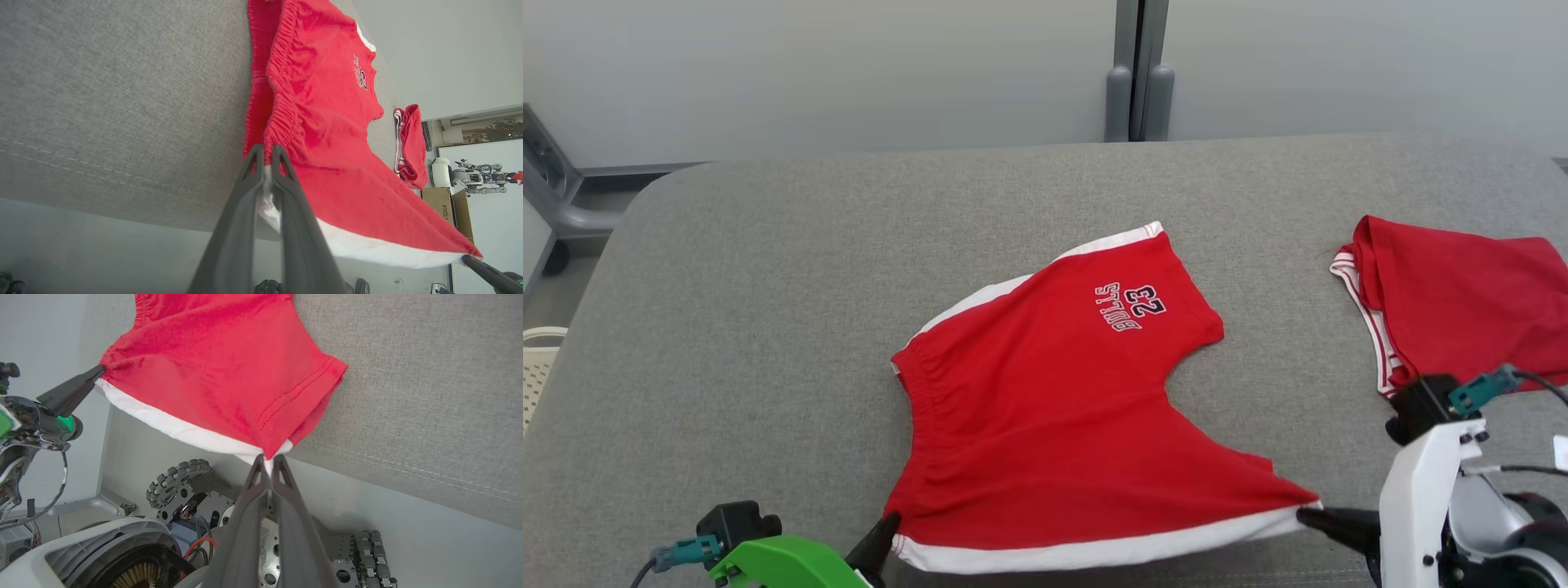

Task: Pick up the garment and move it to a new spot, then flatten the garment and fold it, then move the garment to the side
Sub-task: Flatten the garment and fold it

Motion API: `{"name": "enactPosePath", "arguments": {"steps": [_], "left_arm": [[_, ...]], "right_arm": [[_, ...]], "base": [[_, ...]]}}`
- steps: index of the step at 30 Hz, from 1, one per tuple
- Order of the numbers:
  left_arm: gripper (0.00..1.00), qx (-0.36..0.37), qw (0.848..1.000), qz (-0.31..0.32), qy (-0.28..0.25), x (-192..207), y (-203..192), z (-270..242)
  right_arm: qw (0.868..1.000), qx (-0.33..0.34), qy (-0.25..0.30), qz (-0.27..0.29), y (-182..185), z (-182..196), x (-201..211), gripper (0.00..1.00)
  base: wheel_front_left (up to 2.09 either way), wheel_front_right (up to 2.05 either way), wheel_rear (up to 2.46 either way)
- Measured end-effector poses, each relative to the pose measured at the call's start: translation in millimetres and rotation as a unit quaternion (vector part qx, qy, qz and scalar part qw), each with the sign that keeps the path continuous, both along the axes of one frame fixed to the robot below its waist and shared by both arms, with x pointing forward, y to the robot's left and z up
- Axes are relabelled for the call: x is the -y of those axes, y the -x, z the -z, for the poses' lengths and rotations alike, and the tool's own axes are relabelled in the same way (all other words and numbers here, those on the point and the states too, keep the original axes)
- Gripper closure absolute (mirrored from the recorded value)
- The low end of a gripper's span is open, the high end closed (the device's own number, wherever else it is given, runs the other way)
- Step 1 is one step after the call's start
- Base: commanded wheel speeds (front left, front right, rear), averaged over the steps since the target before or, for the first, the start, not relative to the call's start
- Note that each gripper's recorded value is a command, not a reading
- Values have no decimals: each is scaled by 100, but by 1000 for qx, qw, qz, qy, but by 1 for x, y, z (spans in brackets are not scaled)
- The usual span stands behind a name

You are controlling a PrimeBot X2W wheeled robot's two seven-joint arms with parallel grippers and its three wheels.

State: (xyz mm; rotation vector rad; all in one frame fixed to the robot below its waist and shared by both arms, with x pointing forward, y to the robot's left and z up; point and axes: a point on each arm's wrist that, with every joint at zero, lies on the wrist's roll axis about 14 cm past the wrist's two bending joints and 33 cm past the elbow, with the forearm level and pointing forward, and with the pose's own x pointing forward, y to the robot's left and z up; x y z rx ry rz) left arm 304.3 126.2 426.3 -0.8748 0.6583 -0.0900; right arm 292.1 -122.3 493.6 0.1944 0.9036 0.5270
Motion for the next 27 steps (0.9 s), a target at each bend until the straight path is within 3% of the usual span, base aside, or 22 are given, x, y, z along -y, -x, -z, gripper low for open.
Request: {"name": "enactPosePath", "arguments": {"steps": [7, 16, 19, 27], "left_arm": [[100, 5, 1000, 11, 4, 9, -20, -9], [100, 21, 1000, 9, 10, 17, -75, -26], [100, 12, 1000, -1, 4, 14, -89, -21], [100, -7, 999, -39, 5, -3, -122, -11]], "right_arm": [[999, 44, 10, -3, -47, -18, -1, 100], [992, 111, 57, -5, -136, -32, -5, 100], [989, 138, 47, 1, -166, -37, -14, 100], [988, 148, 45, -19, -218, -19, -42, 100]], "base": [[0, 0, 0], [0, 0, 0], [0, 0, 0], [0, 0, 0]]}}
